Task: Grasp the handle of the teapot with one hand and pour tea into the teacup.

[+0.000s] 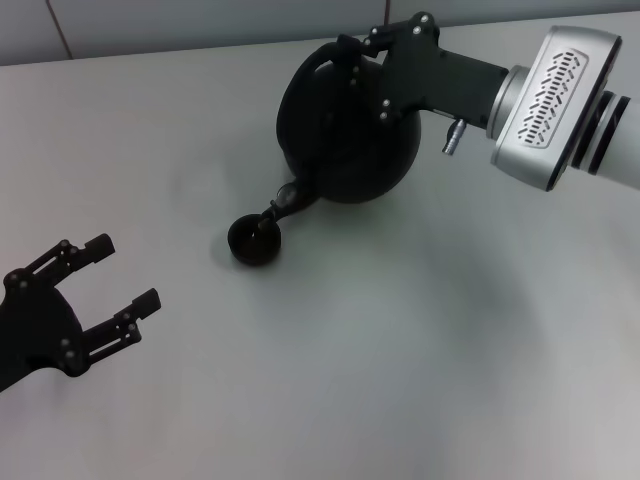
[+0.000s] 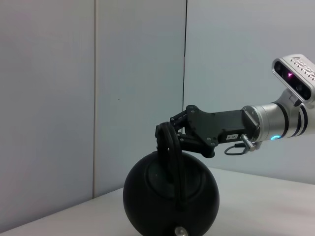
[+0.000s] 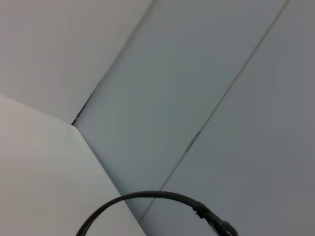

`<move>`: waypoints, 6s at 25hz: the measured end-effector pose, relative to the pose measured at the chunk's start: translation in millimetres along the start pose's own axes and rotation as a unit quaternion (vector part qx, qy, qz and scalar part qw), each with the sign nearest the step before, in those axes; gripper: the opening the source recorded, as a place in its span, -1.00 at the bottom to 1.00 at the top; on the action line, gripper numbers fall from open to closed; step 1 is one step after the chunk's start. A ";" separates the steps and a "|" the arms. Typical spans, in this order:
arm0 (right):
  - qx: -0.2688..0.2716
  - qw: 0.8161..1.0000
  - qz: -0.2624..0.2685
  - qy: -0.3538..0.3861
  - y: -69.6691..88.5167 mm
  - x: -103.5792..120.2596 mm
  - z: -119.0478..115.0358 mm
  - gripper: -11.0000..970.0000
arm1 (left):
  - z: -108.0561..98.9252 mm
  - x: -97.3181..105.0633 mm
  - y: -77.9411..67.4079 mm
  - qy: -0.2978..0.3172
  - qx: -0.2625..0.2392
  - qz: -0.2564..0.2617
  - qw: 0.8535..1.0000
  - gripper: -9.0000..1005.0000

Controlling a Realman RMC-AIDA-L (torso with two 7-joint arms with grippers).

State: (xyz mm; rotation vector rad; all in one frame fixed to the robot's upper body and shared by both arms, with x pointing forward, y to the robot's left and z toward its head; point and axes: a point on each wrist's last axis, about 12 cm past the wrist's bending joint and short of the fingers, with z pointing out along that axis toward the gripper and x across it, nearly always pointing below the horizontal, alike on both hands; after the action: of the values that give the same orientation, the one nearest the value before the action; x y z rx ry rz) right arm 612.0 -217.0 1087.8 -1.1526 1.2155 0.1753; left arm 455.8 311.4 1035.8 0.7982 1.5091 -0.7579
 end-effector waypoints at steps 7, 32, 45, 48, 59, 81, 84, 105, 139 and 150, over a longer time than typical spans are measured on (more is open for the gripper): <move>-0.005 1.000 -0.028 -0.006 -1.6 -4.1 6.1 -0.80 | 0.6 -1.0 1.0 -0.003 -0.002 0.001 1.000 0.62; -0.007 1.000 0.020 0.002 -3.0 -2.0 4.0 -0.78 | 0.8 -2.4 2.3 -0.009 -0.007 0.002 1.000 0.62; 0.052 0.969 0.242 0.010 -1.7 13.5 -22.0 -0.74 | 0.4 -2.8 2.4 -0.013 -0.012 0.002 1.000 0.62; 0.069 0.954 0.292 0.005 2.0 17.2 -29.2 -0.73 | -0.1 -2.6 2.2 -0.014 -0.013 0.001 1.000 0.62; 0.109 0.945 0.309 -0.002 9.7 25.4 -50.0 -0.69 | 1.1 -4.2 2.2 -0.018 -0.009 0.003 1.000 0.62; 0.216 0.927 0.308 -0.003 29.4 43.3 -108.3 -0.61 | 4.1 -5.6 3.0 -0.019 -0.002 0.002 1.000 0.62; 0.226 0.928 0.296 0.000 41.1 43.9 -109.5 -0.60 | 5.4 -5.6 2.7 -0.020 -0.001 -0.001 1.000 0.62; 0.242 0.927 0.287 0.020 67.1 45.1 -106.6 -0.52 | 7.7 -4.8 2.5 -0.020 -0.001 -0.005 1.000 0.62; 0.325 0.882 0.341 0.000 122.7 38.7 -176.9 0.38 | 5.0 -0.1 -3.8 -0.018 0.002 -0.014 1.000 0.62; 0.100 0.930 0.353 -0.028 103.9 29.3 -176.7 0.38 | 2.9 -8.2 8.8 0.024 0.056 -0.015 0.998 0.62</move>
State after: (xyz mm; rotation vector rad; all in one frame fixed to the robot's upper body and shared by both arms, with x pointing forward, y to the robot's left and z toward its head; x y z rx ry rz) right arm 443.5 -316.5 1020.3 -0.4887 1.5179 0.6051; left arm 465.2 313.4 1043.6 0.8851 1.5342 -0.8573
